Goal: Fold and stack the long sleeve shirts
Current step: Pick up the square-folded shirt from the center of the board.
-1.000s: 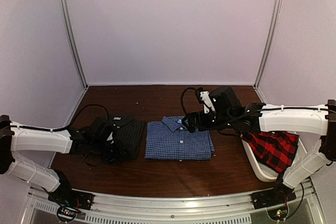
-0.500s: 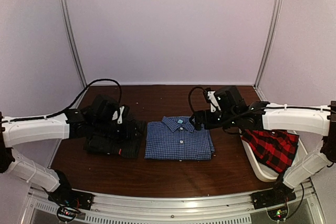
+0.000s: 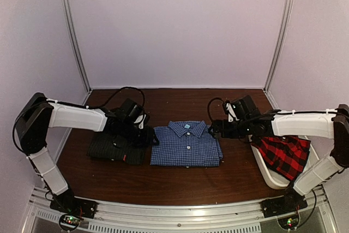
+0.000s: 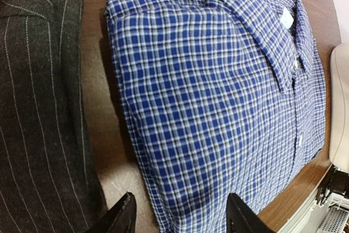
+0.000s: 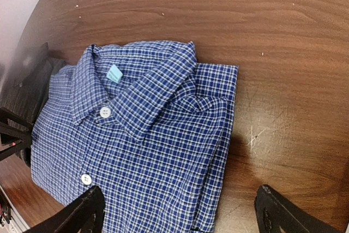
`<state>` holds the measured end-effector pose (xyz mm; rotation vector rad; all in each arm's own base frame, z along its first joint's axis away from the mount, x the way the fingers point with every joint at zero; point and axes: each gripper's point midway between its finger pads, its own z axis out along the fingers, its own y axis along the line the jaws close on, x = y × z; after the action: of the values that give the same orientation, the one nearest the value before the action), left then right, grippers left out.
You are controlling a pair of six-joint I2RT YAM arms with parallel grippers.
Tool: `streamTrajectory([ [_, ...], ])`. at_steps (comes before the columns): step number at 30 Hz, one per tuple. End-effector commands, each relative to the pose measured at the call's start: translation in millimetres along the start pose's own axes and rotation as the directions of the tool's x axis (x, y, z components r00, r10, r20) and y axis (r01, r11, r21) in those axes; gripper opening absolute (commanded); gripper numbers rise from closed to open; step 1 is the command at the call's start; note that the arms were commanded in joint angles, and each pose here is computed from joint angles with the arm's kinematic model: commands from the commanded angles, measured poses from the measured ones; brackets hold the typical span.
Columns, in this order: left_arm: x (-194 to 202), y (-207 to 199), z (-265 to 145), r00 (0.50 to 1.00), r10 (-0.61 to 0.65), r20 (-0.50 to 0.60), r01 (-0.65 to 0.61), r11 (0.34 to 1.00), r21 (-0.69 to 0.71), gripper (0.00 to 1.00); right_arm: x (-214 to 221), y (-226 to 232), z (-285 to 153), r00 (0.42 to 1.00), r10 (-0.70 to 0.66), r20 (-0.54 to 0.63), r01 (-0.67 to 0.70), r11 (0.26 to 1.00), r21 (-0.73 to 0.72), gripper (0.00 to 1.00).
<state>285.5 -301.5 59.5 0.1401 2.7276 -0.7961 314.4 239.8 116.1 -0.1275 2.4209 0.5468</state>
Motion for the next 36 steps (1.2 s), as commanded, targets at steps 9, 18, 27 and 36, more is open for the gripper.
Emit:
streamTrajectory([
  [9,-18.8,0.6,27.7,0.998,0.061,0.014,-0.062,0.998,0.03,0.55,26.6,-21.7,36.0,0.993,0.066,-0.1,-0.068,0.998,-0.017,0.92],
  [18,-17.7,1.5,40.3,0.998,0.056,0.003,-0.057,0.997,0.043,0.49,50.0,-32.9,58.0,0.985,0.07,-0.159,-0.069,0.998,0.008,0.86],
  [27,-18.2,-4.8,47.3,0.999,0.044,-0.011,-0.043,0.996,0.073,0.44,65.5,-31.3,71.6,0.975,0.082,-0.205,-0.085,0.996,-0.01,0.79],
  [36,-18.2,-17.6,52.7,0.999,0.042,-0.009,-0.041,0.995,0.096,0.31,78.0,-9.1,78.5,0.968,0.062,-0.242,-0.076,0.996,-0.052,0.62],
])
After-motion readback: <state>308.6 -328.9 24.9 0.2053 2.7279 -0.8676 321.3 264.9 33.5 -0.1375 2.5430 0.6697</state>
